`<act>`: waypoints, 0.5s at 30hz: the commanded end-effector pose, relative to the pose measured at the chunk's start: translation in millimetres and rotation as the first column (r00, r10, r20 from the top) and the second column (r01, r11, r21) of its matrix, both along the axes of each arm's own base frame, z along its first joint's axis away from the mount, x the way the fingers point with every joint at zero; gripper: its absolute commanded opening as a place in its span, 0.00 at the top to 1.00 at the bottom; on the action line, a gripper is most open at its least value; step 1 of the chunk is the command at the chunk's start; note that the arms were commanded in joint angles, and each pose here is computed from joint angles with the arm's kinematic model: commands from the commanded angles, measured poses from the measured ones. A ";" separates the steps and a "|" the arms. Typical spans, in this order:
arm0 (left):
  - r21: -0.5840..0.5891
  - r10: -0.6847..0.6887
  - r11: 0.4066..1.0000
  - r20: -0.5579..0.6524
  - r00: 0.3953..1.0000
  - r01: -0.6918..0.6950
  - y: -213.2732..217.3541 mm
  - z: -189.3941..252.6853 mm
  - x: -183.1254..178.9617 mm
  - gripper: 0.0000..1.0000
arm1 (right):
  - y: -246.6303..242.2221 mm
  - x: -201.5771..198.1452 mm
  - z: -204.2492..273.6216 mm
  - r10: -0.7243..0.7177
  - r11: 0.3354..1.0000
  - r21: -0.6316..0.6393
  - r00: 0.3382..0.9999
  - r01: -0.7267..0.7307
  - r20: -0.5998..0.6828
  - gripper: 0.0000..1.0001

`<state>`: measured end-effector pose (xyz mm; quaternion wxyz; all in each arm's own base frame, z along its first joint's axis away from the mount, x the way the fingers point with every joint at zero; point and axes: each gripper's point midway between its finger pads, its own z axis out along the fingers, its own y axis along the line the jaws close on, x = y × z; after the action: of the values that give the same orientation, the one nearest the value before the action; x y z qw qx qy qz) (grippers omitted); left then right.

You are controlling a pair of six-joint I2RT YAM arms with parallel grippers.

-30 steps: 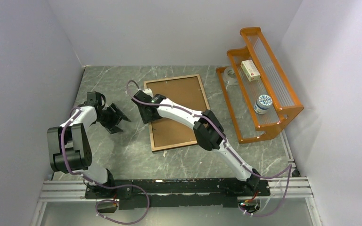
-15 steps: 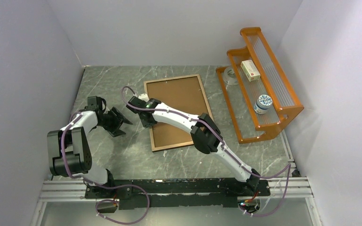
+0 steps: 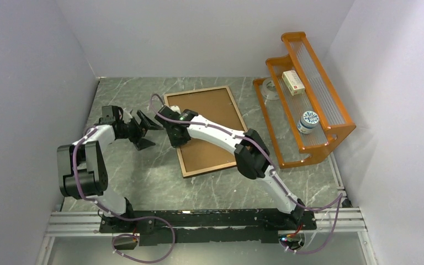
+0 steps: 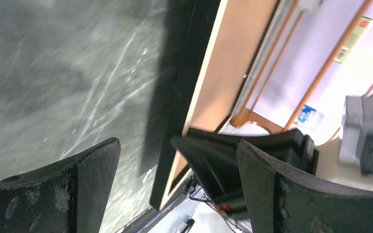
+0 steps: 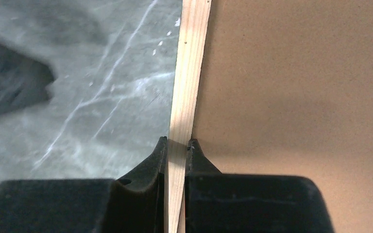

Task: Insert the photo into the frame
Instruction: Turn over the photo frame at the center of the board.

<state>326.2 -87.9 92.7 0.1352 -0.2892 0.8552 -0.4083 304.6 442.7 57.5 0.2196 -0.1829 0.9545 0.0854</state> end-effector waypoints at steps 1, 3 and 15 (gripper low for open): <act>-0.130 -0.083 0.987 0.128 0.988 0.100 -13.0 26.5 25.2 0.06 | 23.3 -5.2 109.6 0.076 0.962 0.253 0.991 -0.101 0.106 1.00; -0.165 -0.091 0.980 0.137 0.986 0.113 -16.0 26.5 30.8 0.06 | 22.0 -12.6 118.0 0.104 0.954 0.271 0.989 -0.129 0.104 1.00; -0.214 -0.131 0.961 0.212 0.968 0.177 -28.0 37.5 54.1 0.14 | 7.8 -45.6 124.1 0.262 0.923 0.277 0.964 -0.266 0.054 1.00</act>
<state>366.4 -113.7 116.2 0.1286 -0.2143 0.8124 -0.5268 267.3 440.2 132.3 0.2021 -0.2359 0.9314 0.1897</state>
